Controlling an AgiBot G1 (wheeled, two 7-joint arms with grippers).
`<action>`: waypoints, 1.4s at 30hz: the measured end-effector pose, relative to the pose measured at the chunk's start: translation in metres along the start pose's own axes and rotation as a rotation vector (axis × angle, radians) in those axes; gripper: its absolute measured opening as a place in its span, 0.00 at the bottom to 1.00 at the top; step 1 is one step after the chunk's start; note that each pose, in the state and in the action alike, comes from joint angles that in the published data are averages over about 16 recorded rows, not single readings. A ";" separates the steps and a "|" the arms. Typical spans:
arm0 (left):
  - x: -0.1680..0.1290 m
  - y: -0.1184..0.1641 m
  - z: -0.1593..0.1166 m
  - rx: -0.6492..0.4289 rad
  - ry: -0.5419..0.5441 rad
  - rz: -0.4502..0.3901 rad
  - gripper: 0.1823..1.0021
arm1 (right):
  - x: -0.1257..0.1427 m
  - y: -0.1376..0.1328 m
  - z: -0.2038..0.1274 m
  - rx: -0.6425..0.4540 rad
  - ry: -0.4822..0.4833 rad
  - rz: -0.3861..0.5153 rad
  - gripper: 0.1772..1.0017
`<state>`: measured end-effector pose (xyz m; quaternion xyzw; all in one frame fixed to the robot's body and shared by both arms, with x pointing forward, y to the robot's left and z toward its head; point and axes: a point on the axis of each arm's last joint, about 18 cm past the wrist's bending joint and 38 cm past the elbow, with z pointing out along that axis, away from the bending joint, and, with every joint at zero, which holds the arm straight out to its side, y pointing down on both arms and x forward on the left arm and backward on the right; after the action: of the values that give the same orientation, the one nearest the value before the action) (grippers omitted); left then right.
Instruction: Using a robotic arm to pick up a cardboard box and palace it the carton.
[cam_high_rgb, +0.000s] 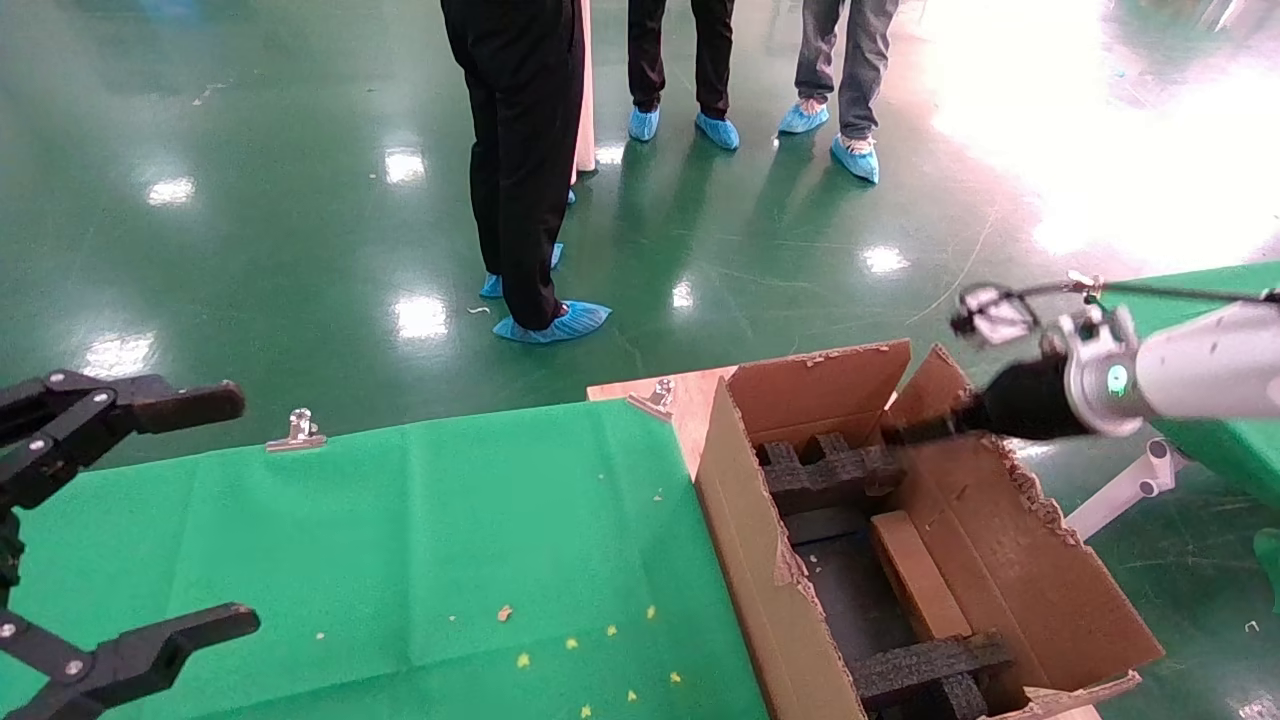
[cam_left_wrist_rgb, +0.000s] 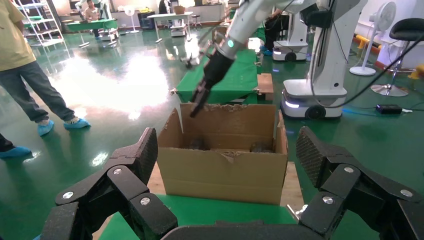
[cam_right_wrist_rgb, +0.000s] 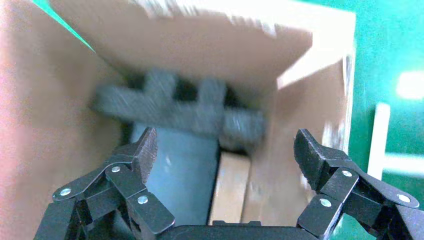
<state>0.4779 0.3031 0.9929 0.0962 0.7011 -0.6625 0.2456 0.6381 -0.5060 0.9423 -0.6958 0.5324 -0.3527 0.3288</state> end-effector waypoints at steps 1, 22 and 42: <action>0.000 0.000 0.000 0.000 0.000 0.000 1.00 | -0.003 -0.006 -0.004 0.018 -0.012 -0.012 0.98; 0.000 0.000 0.000 0.000 0.000 0.000 1.00 | -0.110 -0.046 -0.080 0.281 -0.460 -0.230 1.00; 0.000 0.000 0.000 0.001 -0.001 0.000 1.00 | -0.160 -0.051 -0.085 0.357 -0.655 -0.331 1.00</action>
<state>0.4780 0.3032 0.9930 0.0959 0.7008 -0.6628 0.2458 0.5629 -0.3462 1.0077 -0.7794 0.2108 -0.2477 0.5355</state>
